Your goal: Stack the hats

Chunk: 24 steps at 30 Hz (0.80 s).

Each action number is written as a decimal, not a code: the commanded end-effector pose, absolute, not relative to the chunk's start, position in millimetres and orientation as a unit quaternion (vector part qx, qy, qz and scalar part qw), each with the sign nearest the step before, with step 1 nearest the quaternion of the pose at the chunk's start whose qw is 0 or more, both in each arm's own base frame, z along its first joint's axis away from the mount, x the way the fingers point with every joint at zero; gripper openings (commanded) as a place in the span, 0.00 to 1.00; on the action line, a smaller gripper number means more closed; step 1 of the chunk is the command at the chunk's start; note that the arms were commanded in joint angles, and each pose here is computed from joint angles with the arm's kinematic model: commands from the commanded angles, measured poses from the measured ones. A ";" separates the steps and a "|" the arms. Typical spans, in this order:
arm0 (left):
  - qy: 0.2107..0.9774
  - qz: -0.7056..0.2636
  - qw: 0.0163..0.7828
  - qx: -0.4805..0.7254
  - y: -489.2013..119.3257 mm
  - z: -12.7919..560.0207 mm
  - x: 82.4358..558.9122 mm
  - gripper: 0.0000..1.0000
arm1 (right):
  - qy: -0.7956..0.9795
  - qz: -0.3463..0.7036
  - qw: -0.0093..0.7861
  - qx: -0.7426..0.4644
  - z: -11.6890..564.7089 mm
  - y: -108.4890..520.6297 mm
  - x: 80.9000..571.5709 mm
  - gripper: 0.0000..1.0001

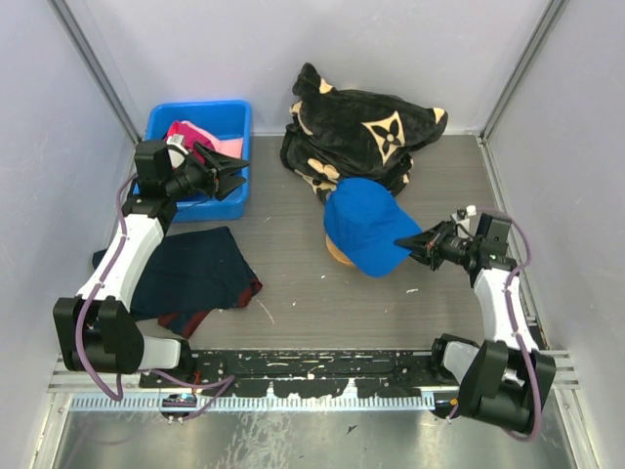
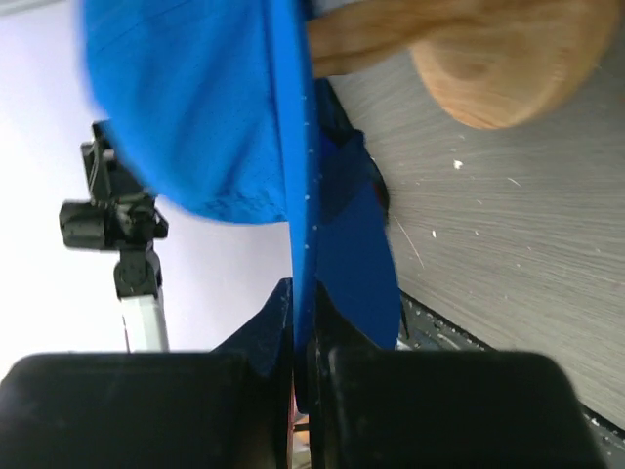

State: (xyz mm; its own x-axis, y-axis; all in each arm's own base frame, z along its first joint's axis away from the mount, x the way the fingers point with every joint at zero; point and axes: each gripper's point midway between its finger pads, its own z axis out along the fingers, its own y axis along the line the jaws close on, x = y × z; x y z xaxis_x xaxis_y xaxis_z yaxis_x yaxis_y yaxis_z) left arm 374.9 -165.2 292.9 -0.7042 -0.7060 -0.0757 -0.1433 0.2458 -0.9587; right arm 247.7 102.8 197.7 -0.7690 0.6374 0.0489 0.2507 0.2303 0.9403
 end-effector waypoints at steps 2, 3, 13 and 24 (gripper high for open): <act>0.752 -0.554 0.250 -0.255 -171.2 291.6 370.1 0.57 | 0.751 0.526 0.149 0.370 151.2 94.3 259.2 0.01; 0.752 -0.555 0.248 -0.254 -171.5 290.7 369.8 0.57 | 0.744 0.538 0.148 0.368 153.3 95.6 260.8 0.01; 0.755 -0.558 0.241 -0.244 -174.1 290.1 371.5 0.54 | 0.720 0.582 0.180 0.332 175.5 94.2 282.6 0.29; 0.804 -0.538 0.206 -0.150 -226.8 268.1 361.5 0.54 | 0.762 0.524 0.247 0.291 217.2 81.4 297.6 0.76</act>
